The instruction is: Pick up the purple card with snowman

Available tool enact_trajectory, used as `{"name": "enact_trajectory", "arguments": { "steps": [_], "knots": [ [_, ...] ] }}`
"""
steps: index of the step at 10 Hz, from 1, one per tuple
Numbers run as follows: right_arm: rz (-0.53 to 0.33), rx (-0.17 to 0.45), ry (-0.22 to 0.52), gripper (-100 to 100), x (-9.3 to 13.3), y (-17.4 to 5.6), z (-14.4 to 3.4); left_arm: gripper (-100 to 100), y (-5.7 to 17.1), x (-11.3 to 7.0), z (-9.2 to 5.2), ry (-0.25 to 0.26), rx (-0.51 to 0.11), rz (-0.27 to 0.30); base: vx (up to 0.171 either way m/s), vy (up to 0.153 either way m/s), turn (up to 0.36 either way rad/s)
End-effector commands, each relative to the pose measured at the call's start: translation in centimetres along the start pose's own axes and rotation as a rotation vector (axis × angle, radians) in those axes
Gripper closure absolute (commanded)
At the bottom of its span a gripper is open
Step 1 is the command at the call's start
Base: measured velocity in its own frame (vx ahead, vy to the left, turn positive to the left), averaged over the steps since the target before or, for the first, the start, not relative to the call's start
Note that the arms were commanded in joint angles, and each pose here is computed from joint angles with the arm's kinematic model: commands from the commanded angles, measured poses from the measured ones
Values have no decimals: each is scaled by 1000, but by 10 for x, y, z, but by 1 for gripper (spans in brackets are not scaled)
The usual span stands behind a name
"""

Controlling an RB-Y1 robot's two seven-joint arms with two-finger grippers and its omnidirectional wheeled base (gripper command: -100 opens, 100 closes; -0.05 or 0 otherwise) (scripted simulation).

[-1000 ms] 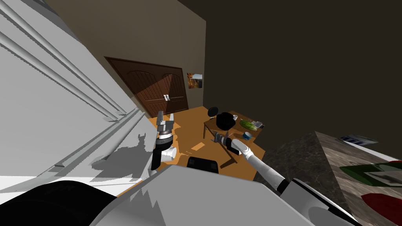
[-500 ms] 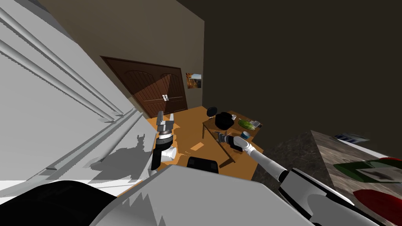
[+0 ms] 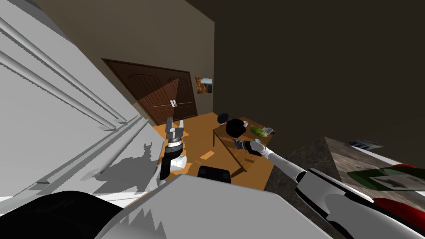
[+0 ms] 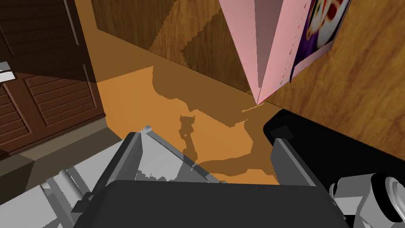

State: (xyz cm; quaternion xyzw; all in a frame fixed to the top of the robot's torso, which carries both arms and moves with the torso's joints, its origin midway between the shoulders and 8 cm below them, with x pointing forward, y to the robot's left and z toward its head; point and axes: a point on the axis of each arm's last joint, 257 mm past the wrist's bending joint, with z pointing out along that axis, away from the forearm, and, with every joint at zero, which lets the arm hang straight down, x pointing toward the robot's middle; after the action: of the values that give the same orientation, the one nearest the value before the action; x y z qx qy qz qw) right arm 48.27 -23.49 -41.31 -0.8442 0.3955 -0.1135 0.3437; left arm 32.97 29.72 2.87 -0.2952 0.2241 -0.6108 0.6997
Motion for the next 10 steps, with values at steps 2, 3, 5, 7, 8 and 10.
{"name": "enact_trajectory", "arguments": {
  "steps": [2,3,5,7,8,10],
  "knots": [
    [-87,-70,46,-100,32,10,-13,0,0,0,0,0,0,0,25,-42,-13],
    [-108,-88,58,-100,41,12,-18,0,0,0,0,0,0,0,25,-34,-8],
    [-134,-112,74,-100,52,15,-24,0,0,0,0,0,0,0,26,-23,-3],
    [-129,-108,72,0,50,14,-24,0,0,0,0,0,0,0,3,-3,1],
    [-124,-107,76,-100,44,25,-15,0,0,0,0,0,0,0,47,4,40],
    [-123,-109,74,-100,42,26,-13,0,0,0,0,0,0,0,58,7,26]
  ]
}}
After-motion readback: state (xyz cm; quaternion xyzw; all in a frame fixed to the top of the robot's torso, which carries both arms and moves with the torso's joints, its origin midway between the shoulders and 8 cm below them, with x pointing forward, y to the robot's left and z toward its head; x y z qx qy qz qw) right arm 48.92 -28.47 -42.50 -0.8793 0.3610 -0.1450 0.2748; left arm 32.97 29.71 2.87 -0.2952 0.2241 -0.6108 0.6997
